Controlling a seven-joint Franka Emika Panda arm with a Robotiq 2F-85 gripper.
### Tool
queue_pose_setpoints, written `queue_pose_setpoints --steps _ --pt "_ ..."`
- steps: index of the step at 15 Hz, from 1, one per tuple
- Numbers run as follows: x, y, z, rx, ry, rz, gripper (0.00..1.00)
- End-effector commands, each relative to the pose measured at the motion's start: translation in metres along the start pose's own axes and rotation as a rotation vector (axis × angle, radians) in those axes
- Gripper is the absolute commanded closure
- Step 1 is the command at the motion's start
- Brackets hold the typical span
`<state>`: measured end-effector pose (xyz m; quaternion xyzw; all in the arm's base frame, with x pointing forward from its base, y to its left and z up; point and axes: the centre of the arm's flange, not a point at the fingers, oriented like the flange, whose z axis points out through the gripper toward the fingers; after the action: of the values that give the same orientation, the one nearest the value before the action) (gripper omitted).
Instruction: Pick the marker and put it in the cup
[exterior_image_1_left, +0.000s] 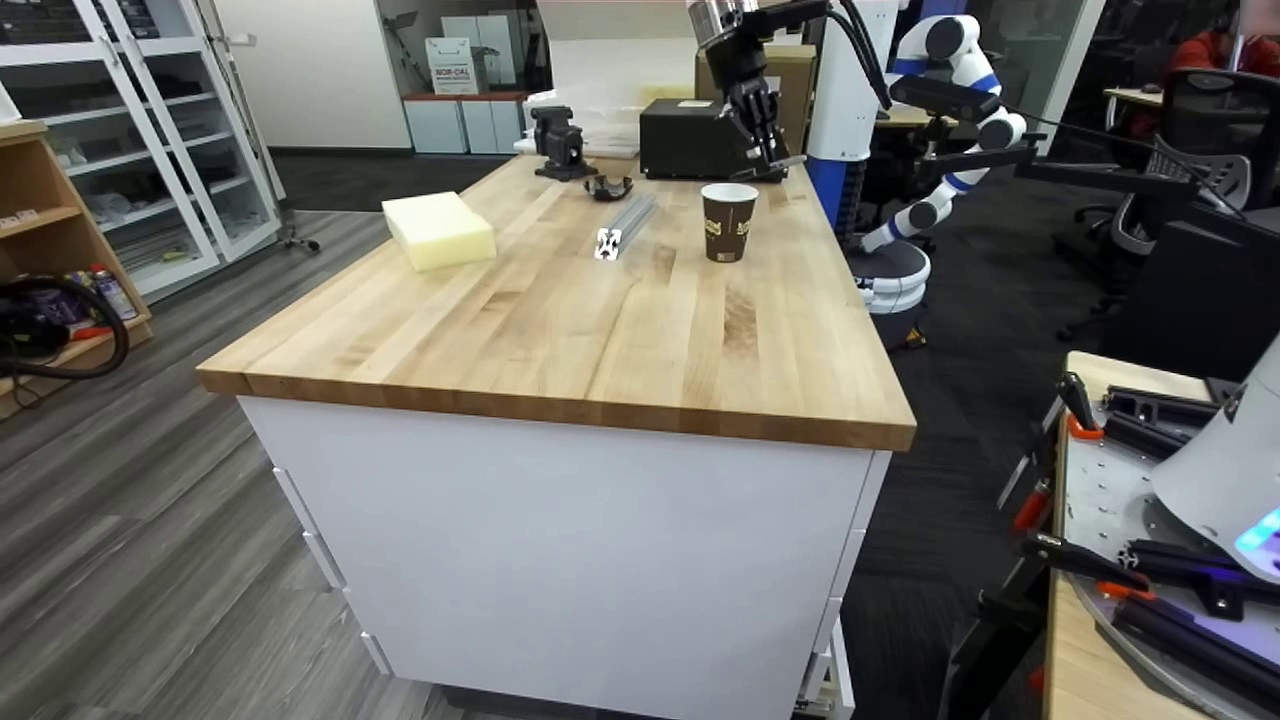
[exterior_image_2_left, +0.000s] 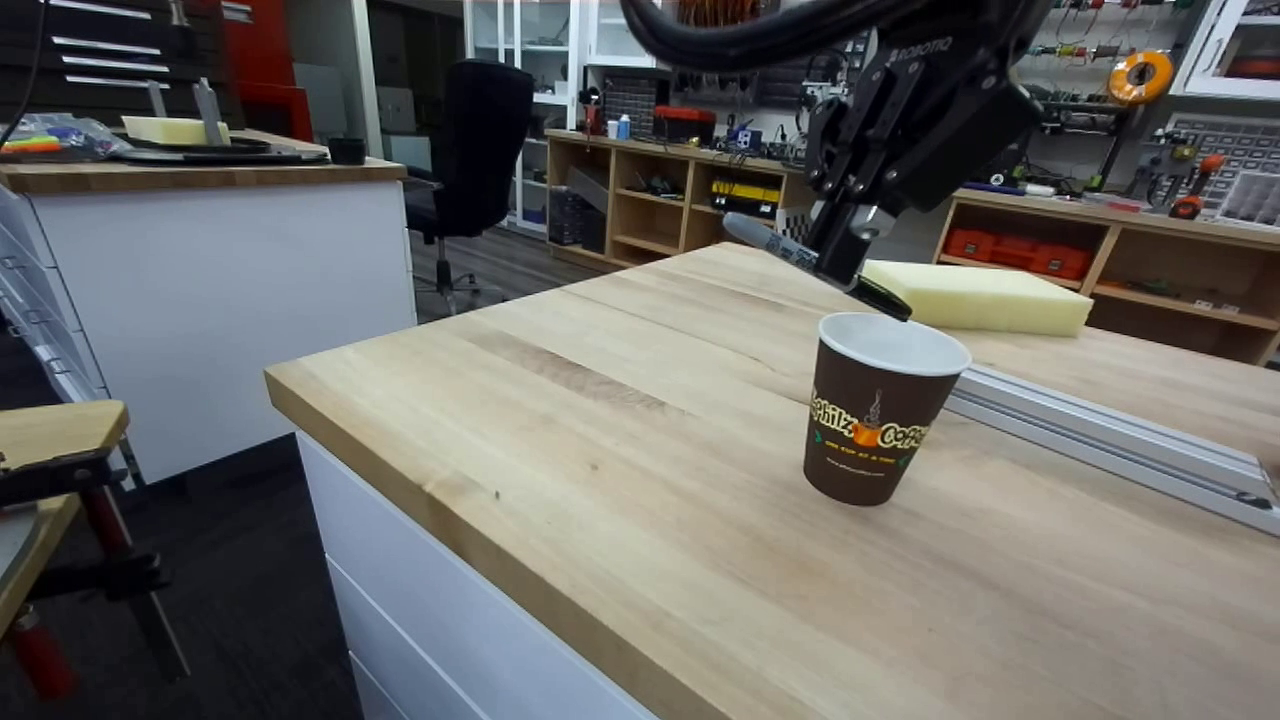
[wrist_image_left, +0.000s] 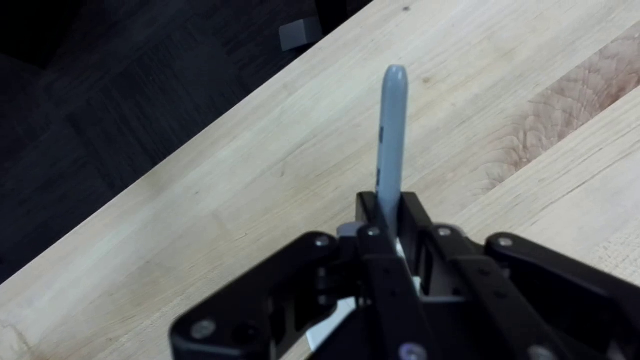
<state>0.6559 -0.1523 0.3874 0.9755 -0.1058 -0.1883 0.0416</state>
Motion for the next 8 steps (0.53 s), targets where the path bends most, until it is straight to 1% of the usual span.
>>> queue_pose_setpoints --steps 1,8 --pt "0.015 0.006 -0.006 0.031 -0.026 -0.001 0.94" --pt "0.028 0.003 0.008 0.045 -0.044 0.000 0.94"
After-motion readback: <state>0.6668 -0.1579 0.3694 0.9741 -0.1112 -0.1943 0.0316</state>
